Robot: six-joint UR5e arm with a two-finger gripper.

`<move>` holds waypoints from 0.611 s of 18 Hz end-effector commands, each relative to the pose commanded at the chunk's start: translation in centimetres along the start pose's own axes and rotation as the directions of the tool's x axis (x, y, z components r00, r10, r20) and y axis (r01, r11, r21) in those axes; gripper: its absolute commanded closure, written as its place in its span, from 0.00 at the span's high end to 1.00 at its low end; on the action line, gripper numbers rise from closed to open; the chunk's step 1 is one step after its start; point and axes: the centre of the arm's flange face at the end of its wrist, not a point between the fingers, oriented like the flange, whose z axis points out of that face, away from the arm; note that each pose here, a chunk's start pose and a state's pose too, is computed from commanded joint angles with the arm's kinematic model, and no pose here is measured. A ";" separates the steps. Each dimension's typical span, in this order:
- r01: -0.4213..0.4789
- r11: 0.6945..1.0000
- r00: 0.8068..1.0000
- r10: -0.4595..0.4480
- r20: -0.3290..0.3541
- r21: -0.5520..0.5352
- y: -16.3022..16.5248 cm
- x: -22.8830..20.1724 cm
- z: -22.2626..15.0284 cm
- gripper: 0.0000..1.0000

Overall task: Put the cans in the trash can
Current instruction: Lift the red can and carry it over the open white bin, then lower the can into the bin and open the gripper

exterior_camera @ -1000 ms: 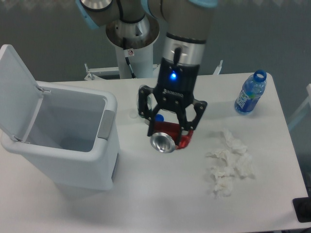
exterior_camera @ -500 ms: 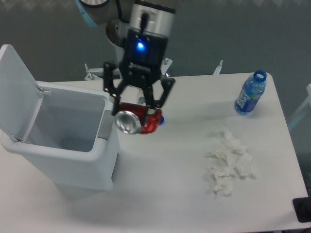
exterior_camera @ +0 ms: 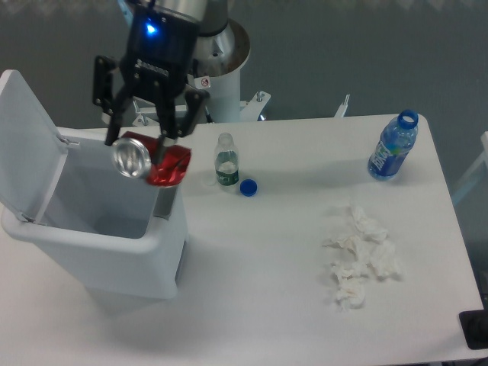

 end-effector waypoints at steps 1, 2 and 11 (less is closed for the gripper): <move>-0.003 1.000 1.000 0.003 -0.008 -0.004 0.1 0.4 0.3 0.68; -0.004 1.000 1.000 0.004 -0.015 -0.009 0.2 0.6 0.7 0.68; -0.018 1.000 0.999 0.017 -0.043 -0.023 0.5 2.4 1.5 0.68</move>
